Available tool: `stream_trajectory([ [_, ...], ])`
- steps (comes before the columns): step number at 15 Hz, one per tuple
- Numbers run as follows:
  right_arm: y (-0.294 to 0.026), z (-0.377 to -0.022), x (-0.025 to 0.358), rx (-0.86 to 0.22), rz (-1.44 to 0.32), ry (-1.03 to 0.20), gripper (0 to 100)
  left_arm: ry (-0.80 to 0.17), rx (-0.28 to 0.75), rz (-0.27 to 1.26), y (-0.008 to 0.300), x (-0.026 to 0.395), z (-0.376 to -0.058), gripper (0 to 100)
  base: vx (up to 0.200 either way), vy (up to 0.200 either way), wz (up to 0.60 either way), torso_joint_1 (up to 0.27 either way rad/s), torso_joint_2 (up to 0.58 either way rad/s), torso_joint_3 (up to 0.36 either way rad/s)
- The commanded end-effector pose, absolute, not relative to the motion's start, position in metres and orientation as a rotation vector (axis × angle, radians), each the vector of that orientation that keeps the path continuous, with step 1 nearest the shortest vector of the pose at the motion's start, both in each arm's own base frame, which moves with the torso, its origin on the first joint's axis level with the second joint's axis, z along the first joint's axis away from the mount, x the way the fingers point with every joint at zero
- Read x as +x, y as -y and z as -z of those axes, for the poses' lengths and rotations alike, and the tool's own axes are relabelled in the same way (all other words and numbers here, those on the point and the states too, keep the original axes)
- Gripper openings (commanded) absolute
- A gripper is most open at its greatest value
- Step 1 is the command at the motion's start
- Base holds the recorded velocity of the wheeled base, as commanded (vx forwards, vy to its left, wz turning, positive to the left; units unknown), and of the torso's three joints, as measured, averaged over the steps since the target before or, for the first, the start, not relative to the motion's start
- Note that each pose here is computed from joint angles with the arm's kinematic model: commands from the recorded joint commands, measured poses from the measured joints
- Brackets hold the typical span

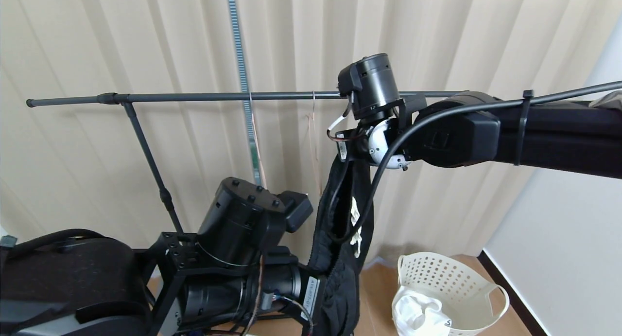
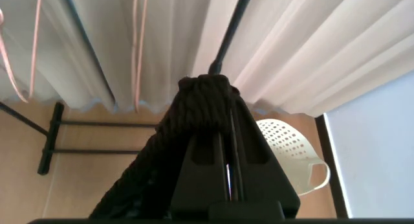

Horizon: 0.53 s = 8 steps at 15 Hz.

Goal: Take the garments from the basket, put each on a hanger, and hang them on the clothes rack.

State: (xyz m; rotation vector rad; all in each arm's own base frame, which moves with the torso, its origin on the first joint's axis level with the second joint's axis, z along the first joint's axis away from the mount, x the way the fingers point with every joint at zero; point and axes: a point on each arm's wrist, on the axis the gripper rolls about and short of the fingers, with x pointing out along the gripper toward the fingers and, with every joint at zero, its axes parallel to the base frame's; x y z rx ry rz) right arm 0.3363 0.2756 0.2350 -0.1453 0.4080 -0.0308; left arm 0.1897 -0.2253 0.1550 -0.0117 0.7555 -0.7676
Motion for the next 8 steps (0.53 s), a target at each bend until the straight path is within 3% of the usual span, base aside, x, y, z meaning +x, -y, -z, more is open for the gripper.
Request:
stream_trajectory([
  [1,-0.294,-0.219,0.341,-0.140,0.010,-0.419,0,-0.757,-0.040,0.795,0.246,0.192,-0.154,0,0.000,0.000,0.00,0.000,0.00,0.000],
  [5,-0.296,-0.220,0.339,-0.063,0.018,-0.419,0,-0.742,-0.078,0.795,0.248,0.193,-0.156,0,0.000,0.000,0.00,0.000,0.00,0.000],
  [8,-0.279,-0.230,0.341,-0.024,0.054,-0.413,0,-0.750,-0.069,0.770,0.238,0.189,-0.153,0,0.000,0.000,0.00,0.000,0.00,0.000],
])
